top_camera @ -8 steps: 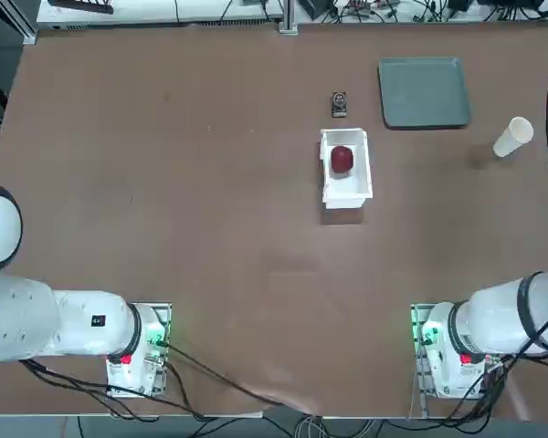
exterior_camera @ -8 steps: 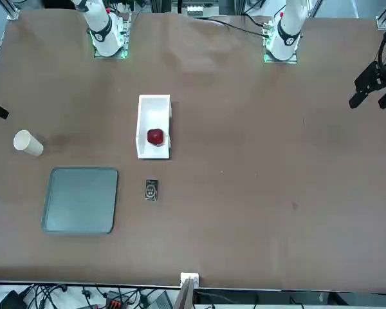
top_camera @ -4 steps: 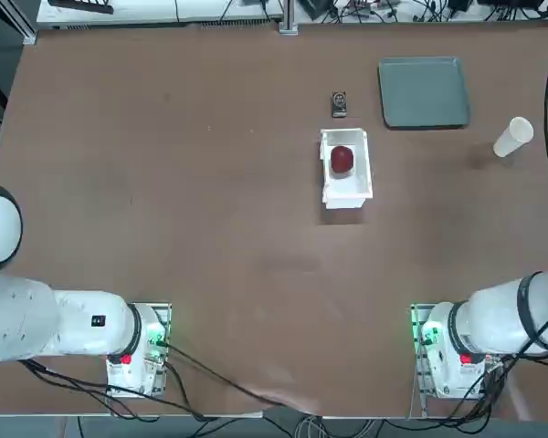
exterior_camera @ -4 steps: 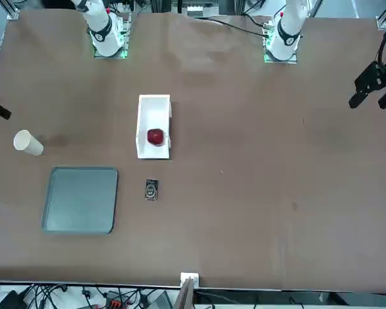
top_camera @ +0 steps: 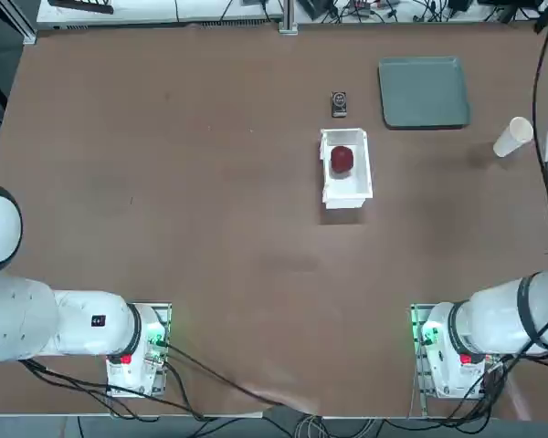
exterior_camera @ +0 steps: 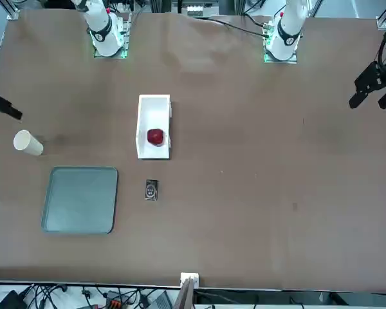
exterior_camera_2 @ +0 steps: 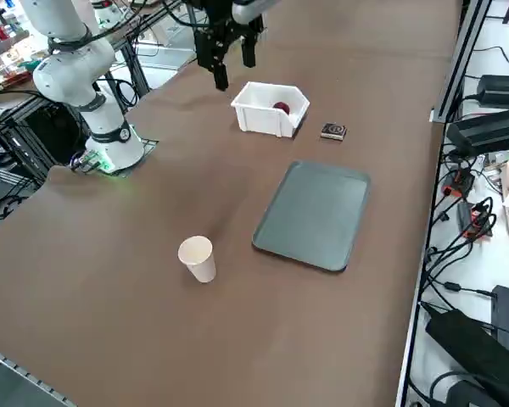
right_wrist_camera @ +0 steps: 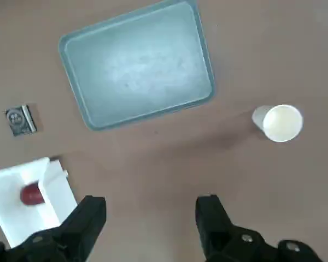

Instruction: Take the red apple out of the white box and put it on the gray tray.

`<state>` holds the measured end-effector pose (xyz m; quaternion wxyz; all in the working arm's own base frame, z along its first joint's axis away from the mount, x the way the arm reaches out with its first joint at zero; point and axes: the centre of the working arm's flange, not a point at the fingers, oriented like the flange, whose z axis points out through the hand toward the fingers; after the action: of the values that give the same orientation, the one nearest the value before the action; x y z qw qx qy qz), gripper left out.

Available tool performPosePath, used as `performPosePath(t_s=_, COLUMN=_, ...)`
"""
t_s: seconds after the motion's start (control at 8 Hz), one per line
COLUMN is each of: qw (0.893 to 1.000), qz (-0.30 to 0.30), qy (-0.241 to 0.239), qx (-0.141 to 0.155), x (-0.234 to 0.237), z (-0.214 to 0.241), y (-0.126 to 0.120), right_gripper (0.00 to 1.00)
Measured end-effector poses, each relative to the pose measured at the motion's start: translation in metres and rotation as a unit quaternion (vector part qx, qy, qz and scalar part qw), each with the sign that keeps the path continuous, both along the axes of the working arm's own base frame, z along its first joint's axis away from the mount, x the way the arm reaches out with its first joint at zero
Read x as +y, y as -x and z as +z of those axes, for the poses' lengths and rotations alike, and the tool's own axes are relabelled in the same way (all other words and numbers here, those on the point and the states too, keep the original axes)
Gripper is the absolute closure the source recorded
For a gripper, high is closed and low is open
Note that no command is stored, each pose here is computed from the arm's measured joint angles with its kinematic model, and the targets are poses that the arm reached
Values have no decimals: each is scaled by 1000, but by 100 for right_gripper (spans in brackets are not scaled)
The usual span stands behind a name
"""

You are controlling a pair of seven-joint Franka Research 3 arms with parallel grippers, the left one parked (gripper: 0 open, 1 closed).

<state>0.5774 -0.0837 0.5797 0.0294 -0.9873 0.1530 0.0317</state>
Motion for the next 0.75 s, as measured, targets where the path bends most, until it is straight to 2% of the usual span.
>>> performPosePath(t_s=0.25, qw=997, qz=-72, qy=8, qx=-4, x=46, z=-35, y=-11, right_gripper=0)
performPosePath(t_s=0.5, qw=986, qz=-160, qy=34, qx=-14, x=102, z=-66, y=-16, right_gripper=0)
performPosePath(t_s=0.62, qw=974, qz=-222, qy=41, qx=-14, x=131, z=-81, y=-16, right_gripper=0)
performPosePath(t_s=0.75, qw=954, qz=-297, qy=46, qx=-11, x=158, z=-94, y=-15, right_gripper=0)
